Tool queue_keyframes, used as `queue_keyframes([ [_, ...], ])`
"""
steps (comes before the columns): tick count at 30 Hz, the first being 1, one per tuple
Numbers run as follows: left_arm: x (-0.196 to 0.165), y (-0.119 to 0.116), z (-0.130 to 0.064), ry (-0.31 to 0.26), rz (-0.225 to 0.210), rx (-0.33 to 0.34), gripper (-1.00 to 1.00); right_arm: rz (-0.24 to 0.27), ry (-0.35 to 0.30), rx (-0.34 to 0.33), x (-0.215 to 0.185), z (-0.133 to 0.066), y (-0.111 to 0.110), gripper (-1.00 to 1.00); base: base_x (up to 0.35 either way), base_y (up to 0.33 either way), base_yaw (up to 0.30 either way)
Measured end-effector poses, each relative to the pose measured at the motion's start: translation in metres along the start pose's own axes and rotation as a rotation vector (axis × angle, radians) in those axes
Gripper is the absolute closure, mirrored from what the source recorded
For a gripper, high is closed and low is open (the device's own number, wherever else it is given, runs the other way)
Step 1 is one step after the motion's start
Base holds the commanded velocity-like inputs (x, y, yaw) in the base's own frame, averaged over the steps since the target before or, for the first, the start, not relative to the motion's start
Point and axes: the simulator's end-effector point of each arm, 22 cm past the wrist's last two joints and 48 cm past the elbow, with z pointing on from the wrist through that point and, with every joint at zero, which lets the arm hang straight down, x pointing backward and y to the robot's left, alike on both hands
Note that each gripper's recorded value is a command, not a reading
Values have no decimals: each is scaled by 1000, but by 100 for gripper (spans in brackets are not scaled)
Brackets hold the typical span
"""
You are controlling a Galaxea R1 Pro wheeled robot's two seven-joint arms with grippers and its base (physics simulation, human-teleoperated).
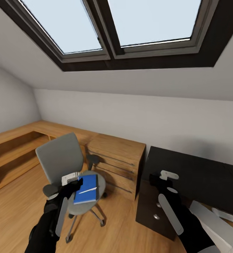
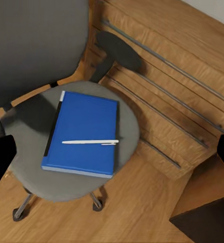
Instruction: In the bedroom, organize the workspace by keeping the computer under the desk, ensuring the monitor is on the desk, placing the keyboard on the desk next to the monitor, placing the mouse on the desk next to the keyboard, moving the folder from the swivel chair onto the desk next to the mouse, stacking the notebook on top of the folder with the pen on top of the notebook, and positioning the swivel chair next to the desk.
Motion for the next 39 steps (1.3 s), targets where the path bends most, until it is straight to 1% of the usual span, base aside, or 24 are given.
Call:
queue_keyframes([
  [3,-5,4,-7,-19,0,-6,-100,-3,4,1,2,1,-1,100,168,0,91],
  [5,-5,5,-8,-21,0,-6,-100,-8,15,1,7,3,-3,100,231,0,17],
  [6,-5,5,-8,-22,0,-6,-100,-28,44,-28,22,10,-6,100,279,0,6],
  [10,-5,5,-8,-22,1,-6,-100,-40,41,-67,27,17,-12,100,306,0,2],
  [14,-5,5,-8,-22,1,-6,-100,-46,48,-61,36,22,-20,100,318,0,0],
  [17,-5,5,-8,-21,1,-6,-100,-68,34,-42,38,26,-27,100,321,0,0],
  [18,-4,5,-8,-21,1,-6,-100,-87,21,-29,39,28,-32,100,321,0,0],
  [19,-4,5,-8,-21,1,-6,-100,-94,15,-26,39,29,-33,100,321,0,0],
  [20,-4,-6,-8,-20,18,13,-100,-119,-25,-51,37,31,-30,100,321,0,0],
  [21,-4,-9,-9,-20,23,18,-100,-125,-32,-60,37,32,-28,100,319,0,0],
  [22,-3,-15,-9,-19,34,29,-100,-149,-44,-85,40,33,-25,100,303,0,0],
  [23,-2,-18,-9,-18,38,34,-100,-171,-47,-95,44,35,-25,100,286,0,0],
  [24,-2,-19,-9,-18,40,36,-100,-183,-44,-98,47,36,-25,100,233,0,0],
  [26,-2,-21,-8,-17,44,39,-100,-225,-16,-106,63,44,-30,100,140,0,0],
  [27,-2,-21,-9,-18,44,40,-100,-234,-10,-111,64,47,-31,100,80,0,0],
  [29,-2,-22,-8,-17,46,41,-100,-260,16,-142,64,60,-34,100,42,0,0],
  [30,-2,-22,-9,-18,45,42,-100,-270,35,-157,67,66,-39,100,21,0,0],
  [31,-3,-22,-9,-19,45,42,-100,-274,54,-167,68,72,-46,100,13,0,0],
  [33,-3,-22,-9,-18,45,42,-100,-262,75,-175,67,79,-58,100,9,0,0],
  [36,-4,-22,-10,-10,45,43,-100,-213,86,-169,60,86,-78,100,4,0,0],
  [38,-7,-23,-12,-13,44,44,-100,-195,88,-164,57,87,-86,100,2,0,0],
  [39,-12,-23,-14,-19,43,45,-100,-185,88,-159,54,88,-93,100,1,0,0],
])
